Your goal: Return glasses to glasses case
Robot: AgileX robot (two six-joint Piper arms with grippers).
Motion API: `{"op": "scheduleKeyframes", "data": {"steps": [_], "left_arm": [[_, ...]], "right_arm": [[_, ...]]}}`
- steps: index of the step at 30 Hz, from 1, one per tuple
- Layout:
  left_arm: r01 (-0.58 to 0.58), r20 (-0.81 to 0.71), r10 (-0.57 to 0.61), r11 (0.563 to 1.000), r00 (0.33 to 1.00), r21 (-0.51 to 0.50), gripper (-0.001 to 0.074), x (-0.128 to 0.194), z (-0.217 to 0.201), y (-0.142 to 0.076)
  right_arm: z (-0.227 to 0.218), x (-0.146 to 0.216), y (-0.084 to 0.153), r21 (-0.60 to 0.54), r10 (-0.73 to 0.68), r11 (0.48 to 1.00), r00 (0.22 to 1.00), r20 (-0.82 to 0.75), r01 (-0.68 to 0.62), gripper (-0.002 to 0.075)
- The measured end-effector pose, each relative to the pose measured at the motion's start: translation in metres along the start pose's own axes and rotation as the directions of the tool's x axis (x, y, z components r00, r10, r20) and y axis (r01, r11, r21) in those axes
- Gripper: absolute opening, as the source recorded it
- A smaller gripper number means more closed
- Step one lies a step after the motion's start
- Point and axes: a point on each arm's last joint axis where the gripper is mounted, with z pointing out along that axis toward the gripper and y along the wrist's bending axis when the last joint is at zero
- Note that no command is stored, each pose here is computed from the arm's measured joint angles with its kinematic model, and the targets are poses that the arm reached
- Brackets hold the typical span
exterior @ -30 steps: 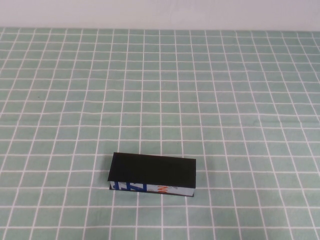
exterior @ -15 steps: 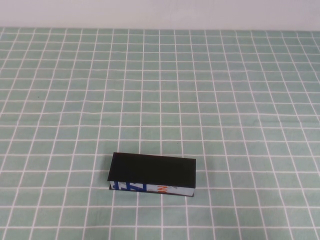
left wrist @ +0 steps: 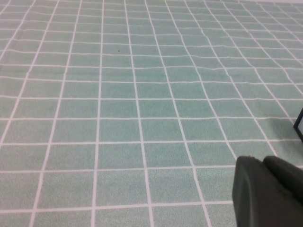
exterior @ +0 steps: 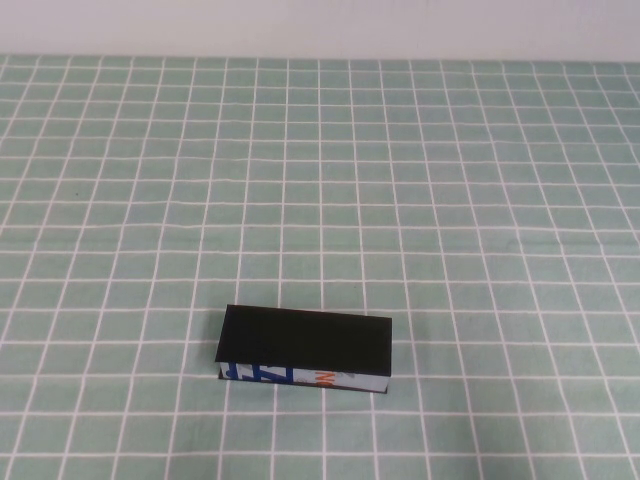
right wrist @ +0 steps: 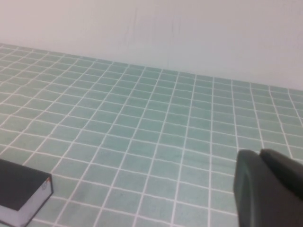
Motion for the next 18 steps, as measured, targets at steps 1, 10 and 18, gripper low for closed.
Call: {"op": "scheduleKeyframes", "data": {"steps": [1,10,18], "left_arm": [[0.0,0.0,0.0,1.0,1.0,0.0,-0.0002,0.0,0.0,0.0],[0.0,0.0,0.0,1.0,1.0,0.0,-0.0002,0.0,0.0,0.0],[0.0,-0.001,0.0,1.0,1.0,0.0,-0.0002,0.0,0.0,0.0]], "right_arm": [[0.0,0.0,0.0,0.0,0.0,1.0,1.0,0.0,0.0,-0.0011],[0.009,0.033,-0.004,0.061,0.151,0.988,0.983,-0.105,-0.145,-0.0011],[0.014,0.08,-0.006,0.111,0.179,0.98,0.979,-0.102,-0.167,-0.0011]]}}
